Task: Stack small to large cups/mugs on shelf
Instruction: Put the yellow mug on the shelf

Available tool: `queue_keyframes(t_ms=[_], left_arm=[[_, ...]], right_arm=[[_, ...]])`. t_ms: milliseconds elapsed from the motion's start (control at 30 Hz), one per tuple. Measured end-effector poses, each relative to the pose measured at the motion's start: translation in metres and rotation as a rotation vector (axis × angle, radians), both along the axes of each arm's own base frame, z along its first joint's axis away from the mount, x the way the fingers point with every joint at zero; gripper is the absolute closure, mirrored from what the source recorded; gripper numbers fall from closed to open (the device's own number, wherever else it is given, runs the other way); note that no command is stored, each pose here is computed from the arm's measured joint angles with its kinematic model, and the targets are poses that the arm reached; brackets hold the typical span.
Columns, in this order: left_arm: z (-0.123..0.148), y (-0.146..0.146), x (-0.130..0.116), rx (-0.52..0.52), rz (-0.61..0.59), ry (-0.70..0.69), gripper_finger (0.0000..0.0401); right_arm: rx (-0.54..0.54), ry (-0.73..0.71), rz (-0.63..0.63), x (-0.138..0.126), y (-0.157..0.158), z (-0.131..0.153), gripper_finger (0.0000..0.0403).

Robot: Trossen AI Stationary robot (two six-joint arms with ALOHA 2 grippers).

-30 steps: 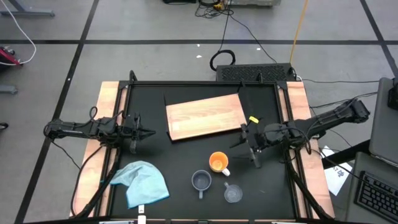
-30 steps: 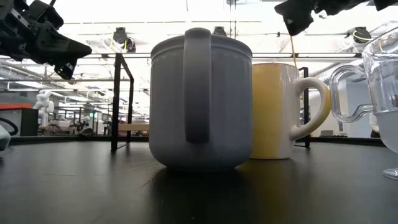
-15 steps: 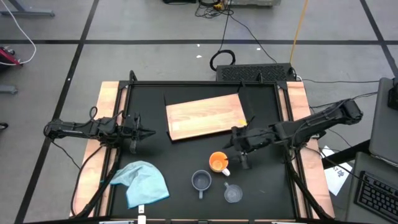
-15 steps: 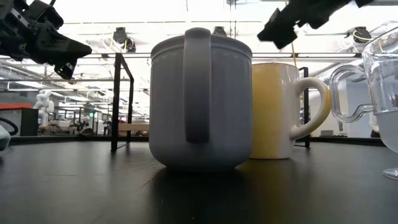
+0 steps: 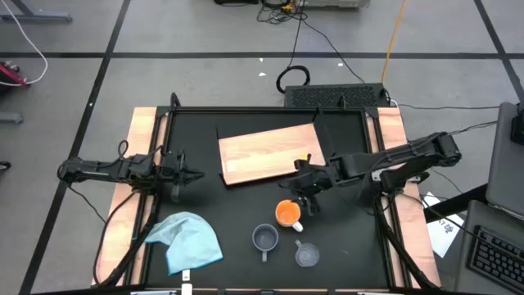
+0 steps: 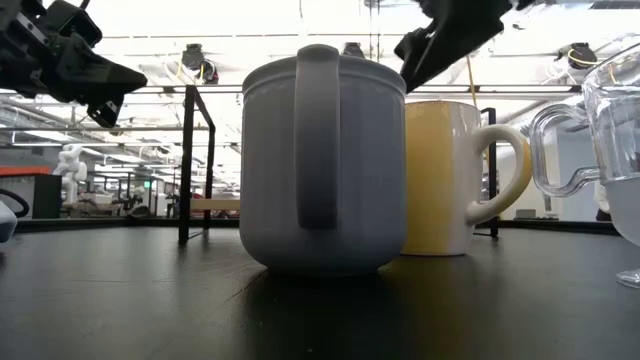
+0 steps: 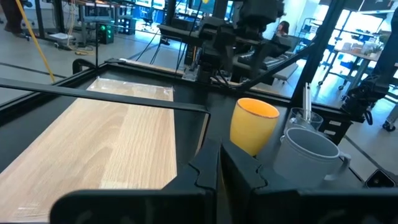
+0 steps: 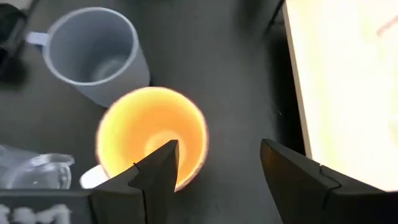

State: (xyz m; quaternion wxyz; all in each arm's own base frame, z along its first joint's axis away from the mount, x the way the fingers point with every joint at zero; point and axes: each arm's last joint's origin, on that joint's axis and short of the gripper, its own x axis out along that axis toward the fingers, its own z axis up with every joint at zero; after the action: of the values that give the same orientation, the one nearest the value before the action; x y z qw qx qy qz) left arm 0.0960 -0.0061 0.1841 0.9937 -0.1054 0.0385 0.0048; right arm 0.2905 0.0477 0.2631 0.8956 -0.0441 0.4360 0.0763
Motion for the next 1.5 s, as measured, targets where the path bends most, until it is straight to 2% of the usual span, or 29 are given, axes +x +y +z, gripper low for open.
queue_keyframes(t_ms=[300, 533, 1000, 1500], left_arm=[[0.000, 0.000, 0.000, 0.000, -0.005, 0.001, 0.0380], [0.000, 0.000, 0.000, 0.000, -0.005, 0.003, 0.0380], [-0.002, 0.000, 0.000, -0.003, -0.014, 0.024, 0.0380], [-0.002, 0.000, 0.000, -0.002, -0.014, 0.024, 0.0380]], right_arm=[[-0.001, 0.076, -0.021, 0.013, -0.004, -0.017, 0.0183], [0.017, 0.067, -0.018, 0.019, 0.004, -0.022, 0.0183], [0.023, 0.056, -0.002, 0.015, 0.010, -0.042, 0.0183], [0.033, 0.062, -0.016, 0.014, 0.010, -0.044, 0.0183]])
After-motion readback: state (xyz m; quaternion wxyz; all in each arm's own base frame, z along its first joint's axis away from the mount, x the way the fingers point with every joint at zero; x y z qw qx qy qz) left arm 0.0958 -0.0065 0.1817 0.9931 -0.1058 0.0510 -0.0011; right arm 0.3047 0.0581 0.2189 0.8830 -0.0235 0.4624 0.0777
